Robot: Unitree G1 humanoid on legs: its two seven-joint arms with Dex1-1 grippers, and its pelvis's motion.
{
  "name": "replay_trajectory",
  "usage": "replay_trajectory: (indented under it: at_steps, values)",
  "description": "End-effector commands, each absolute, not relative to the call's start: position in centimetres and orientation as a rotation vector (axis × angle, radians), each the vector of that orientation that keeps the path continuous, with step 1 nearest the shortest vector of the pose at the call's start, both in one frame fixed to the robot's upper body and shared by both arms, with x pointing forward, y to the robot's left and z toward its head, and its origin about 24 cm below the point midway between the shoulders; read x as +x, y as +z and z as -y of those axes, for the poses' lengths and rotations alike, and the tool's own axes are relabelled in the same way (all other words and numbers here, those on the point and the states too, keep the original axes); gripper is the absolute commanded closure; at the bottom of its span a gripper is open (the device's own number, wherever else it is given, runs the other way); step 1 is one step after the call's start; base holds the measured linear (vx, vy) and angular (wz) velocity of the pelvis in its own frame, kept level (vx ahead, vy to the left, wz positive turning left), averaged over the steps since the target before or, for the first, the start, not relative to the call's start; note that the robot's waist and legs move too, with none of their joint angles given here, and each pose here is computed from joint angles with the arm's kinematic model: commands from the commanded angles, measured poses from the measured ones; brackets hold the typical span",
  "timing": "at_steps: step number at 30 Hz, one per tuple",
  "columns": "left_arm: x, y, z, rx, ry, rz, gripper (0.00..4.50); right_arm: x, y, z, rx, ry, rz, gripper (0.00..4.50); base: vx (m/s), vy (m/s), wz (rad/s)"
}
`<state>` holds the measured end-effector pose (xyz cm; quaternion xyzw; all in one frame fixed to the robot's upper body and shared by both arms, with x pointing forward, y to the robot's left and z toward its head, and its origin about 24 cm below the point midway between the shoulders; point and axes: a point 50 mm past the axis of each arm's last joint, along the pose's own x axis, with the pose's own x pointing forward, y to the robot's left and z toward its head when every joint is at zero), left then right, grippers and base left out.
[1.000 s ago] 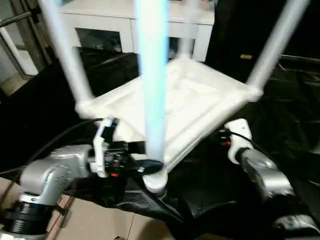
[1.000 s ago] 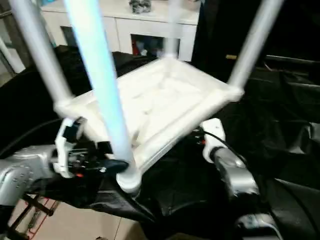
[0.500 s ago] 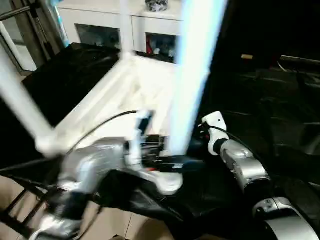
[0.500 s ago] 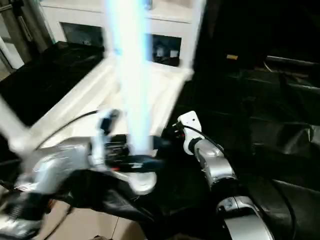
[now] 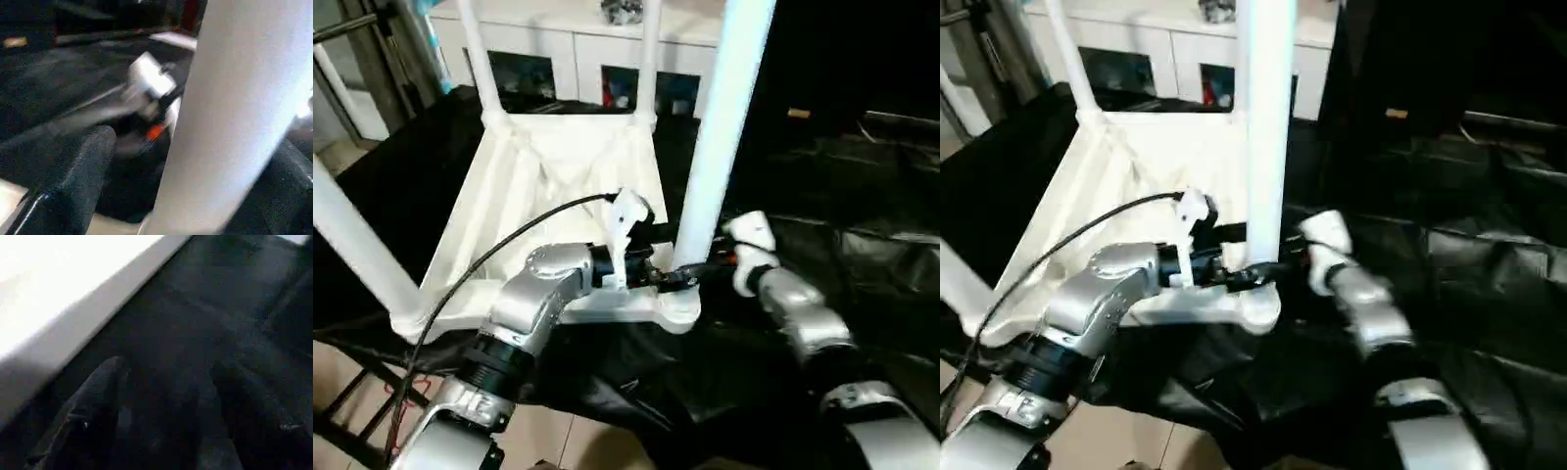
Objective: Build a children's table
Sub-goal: Rotate table base
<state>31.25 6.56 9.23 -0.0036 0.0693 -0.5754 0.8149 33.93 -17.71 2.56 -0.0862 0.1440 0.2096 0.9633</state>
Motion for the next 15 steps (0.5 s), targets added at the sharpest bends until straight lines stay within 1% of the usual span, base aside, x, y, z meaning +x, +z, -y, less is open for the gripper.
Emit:
replay_trajectory:
  at_steps: [1,3,4,6,8,11,13,15]
  values:
    - [31.1,7.7,-8.1,0.077,-1.217,-0.197,0.09,33.6,3.4,19.0,-0.164,0.440,-0.267,1.38,0.000,0.000,0.00]
    - [31.0,7.4,-8.3,0.101,-1.231,-0.207,0.09,33.4,3.6,19.3,-0.170,0.470,-0.264,1.38,0.000,0.000,0.00]
    - [30.7,6.8,-8.7,0.140,-1.251,-0.219,0.09,32.9,3.9,19.7,-0.179,0.523,-0.264,1.38,0.000,0.000,0.00]
    - [30.4,6.3,-9.1,0.167,-1.288,-0.248,0.09,32.3,4.3,19.9,-0.185,0.600,-0.266,1.38,0.000,0.000,0.00]
    - [30.3,5.9,-9.6,0.193,-1.318,-0.272,0.44,31.4,4.7,20.2,-0.210,0.702,-0.278,1.38,0.000,0.000,0.00]
    - [30.8,5.5,-10.6,0.304,-1.332,-0.283,0.54,29.9,5.5,20.6,-0.267,0.856,-0.296,1.38,0.000,0.000,0.00]
    - [31.0,5.4,-10.9,0.330,-1.335,-0.295,0.87,29.6,5.8,20.7,-0.284,0.894,-0.296,1.38,0.000,0.000,0.00]
    - [31.2,5.3,-11.3,0.363,-1.355,-0.320,0.89,29.3,6.0,20.9,-0.289,0.931,-0.312,1.38,0.000,0.000,0.00]
